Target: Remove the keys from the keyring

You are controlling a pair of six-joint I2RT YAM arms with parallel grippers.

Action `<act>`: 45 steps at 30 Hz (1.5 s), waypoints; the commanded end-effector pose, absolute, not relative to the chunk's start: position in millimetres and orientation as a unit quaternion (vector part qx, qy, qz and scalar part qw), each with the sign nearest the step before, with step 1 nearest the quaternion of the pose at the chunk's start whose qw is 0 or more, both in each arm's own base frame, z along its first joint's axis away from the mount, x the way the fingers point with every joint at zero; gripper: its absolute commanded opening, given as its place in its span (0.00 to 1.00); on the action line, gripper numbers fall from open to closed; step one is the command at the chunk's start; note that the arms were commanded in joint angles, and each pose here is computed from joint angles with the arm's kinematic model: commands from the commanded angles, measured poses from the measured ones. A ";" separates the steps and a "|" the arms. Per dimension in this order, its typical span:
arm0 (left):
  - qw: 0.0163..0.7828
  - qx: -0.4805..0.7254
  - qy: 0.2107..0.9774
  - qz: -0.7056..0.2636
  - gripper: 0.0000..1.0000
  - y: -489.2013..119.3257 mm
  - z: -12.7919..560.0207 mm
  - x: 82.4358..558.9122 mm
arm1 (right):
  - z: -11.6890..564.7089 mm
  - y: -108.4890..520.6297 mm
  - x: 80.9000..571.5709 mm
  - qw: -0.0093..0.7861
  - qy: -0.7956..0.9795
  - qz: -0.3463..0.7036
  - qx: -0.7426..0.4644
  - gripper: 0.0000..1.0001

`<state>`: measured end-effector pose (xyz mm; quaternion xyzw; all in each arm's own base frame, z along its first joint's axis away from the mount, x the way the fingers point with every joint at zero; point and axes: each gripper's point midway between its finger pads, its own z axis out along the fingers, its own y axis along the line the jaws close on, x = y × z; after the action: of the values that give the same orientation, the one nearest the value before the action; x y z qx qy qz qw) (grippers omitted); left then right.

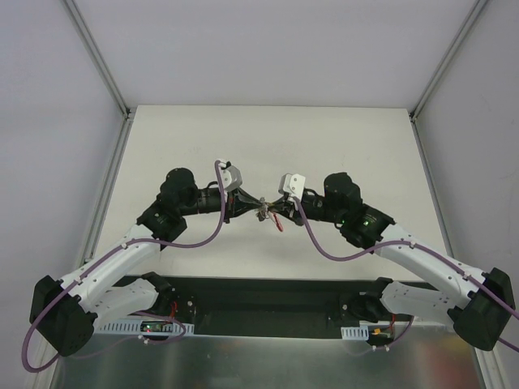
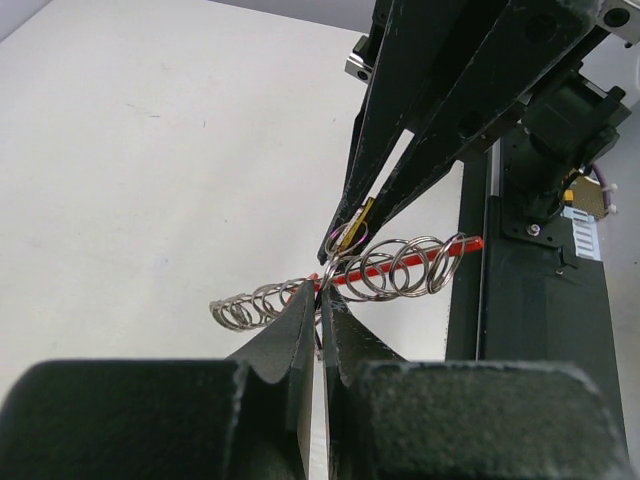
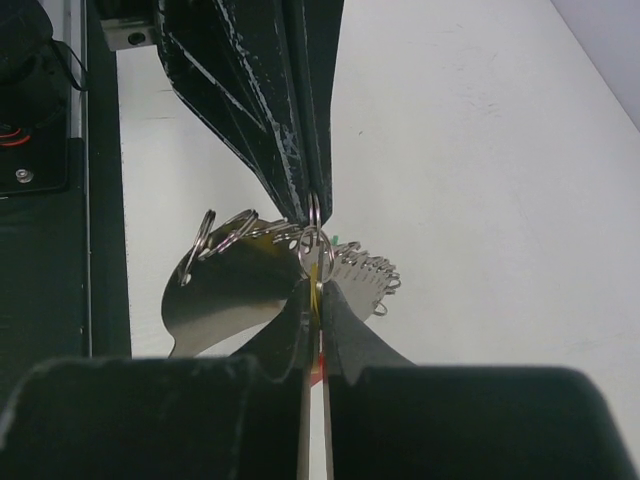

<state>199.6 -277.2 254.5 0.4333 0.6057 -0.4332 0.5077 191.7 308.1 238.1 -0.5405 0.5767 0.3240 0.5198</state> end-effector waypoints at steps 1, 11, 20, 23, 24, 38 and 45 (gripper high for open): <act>0.587 0.406 0.577 -0.398 0.00 -271.8 288.4 222.5 | 230.7 312.0 172.1 0.485 0.574 0.361 -0.553 0.01; 0.586 0.390 0.586 -0.401 0.00 -271.7 288.5 229.0 | 214.5 308.9 170.6 0.457 0.591 0.342 -0.570 0.01; 0.580 0.377 0.605 -0.394 0.00 -266.7 278.9 235.5 | 220.5 292.6 199.2 0.497 0.642 0.288 -0.508 0.01; 0.574 0.371 0.619 -0.387 0.00 -261.6 270.8 240.0 | 223.5 281.4 214.3 0.512 0.669 0.276 -0.463 0.01; 0.571 0.368 0.624 -0.385 0.00 -260.1 268.8 242.1 | 221.1 278.1 216.9 0.510 0.679 0.278 -0.450 0.01; 0.518 0.323 0.700 -0.371 0.00 -242.5 228.7 260.4 | 129.2 156.4 295.0 0.382 0.907 0.158 -0.083 0.03; 0.490 0.302 0.736 -0.357 0.00 -230.9 208.8 258.8 | 79.7 130.6 306.8 0.313 0.942 0.118 -0.012 0.09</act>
<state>250.6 -237.3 190.6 0.3151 0.7409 -0.3669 0.4660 301.8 140.8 92.5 -0.0647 0.9284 0.1378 0.3390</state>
